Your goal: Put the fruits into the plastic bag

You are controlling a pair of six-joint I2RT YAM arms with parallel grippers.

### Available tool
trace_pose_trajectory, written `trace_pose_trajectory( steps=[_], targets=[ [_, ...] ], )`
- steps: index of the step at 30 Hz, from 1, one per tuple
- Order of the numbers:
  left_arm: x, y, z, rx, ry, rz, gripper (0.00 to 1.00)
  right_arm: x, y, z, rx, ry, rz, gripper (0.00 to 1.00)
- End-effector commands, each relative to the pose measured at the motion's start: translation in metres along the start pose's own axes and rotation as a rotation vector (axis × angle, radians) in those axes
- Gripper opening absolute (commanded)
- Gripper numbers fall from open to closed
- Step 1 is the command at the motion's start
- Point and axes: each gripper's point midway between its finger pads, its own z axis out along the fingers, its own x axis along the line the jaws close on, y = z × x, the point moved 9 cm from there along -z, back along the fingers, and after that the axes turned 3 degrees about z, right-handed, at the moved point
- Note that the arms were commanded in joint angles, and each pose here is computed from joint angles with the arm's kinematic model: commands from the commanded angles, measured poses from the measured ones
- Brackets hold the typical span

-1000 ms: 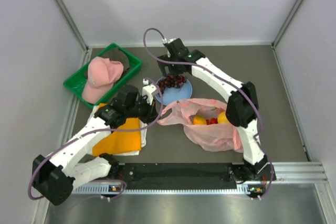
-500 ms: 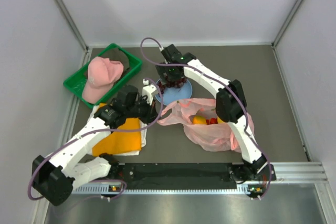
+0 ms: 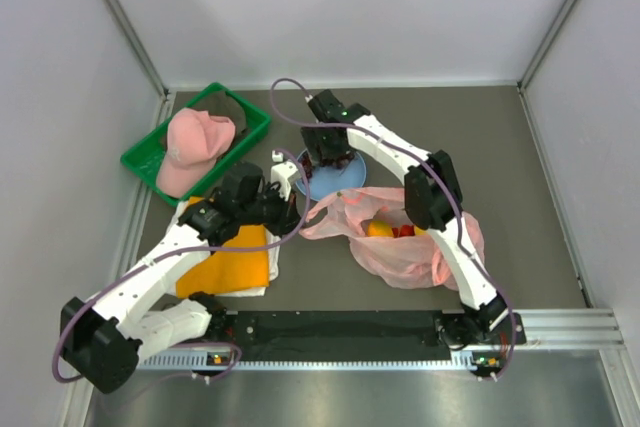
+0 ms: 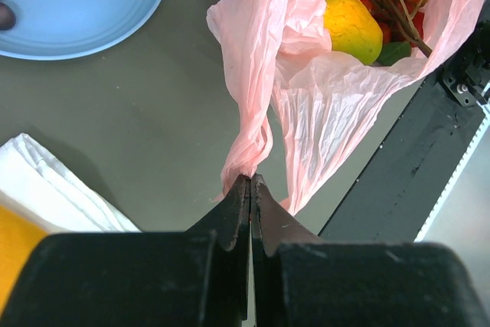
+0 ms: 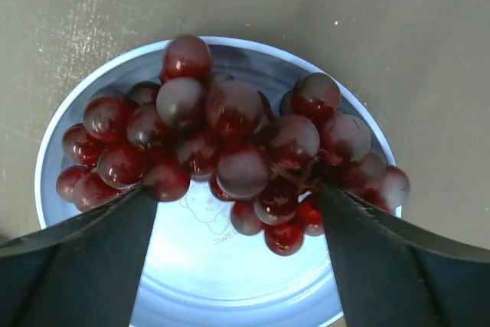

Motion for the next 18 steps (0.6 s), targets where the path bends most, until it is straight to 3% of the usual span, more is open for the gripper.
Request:
trace_pose_trajectory(
  steps=[1, 3, 10, 18],
  targets=[
    [-0.004, 0.007, -0.008, -0.055, -0.019, 0.038, 0.0, 0.001, 0.007, 0.0, -0.02, 0.014, 0.019, 0.75],
    [-0.005, 0.007, -0.008, -0.062, -0.025, 0.043, 0.0, 0.001, 0.008, -0.002, -0.027, 0.025, 0.027, 0.69],
    [-0.003, 0.005, -0.003, -0.033, -0.033, 0.027, 0.0, 0.001, 0.007, -0.015, -0.053, 0.041, 0.039, 0.34],
    [-0.001, 0.003, -0.002, -0.027, -0.013, 0.023, 0.0, -0.001, 0.014, -0.052, -0.128, 0.07, 0.048, 0.08]
  ],
)
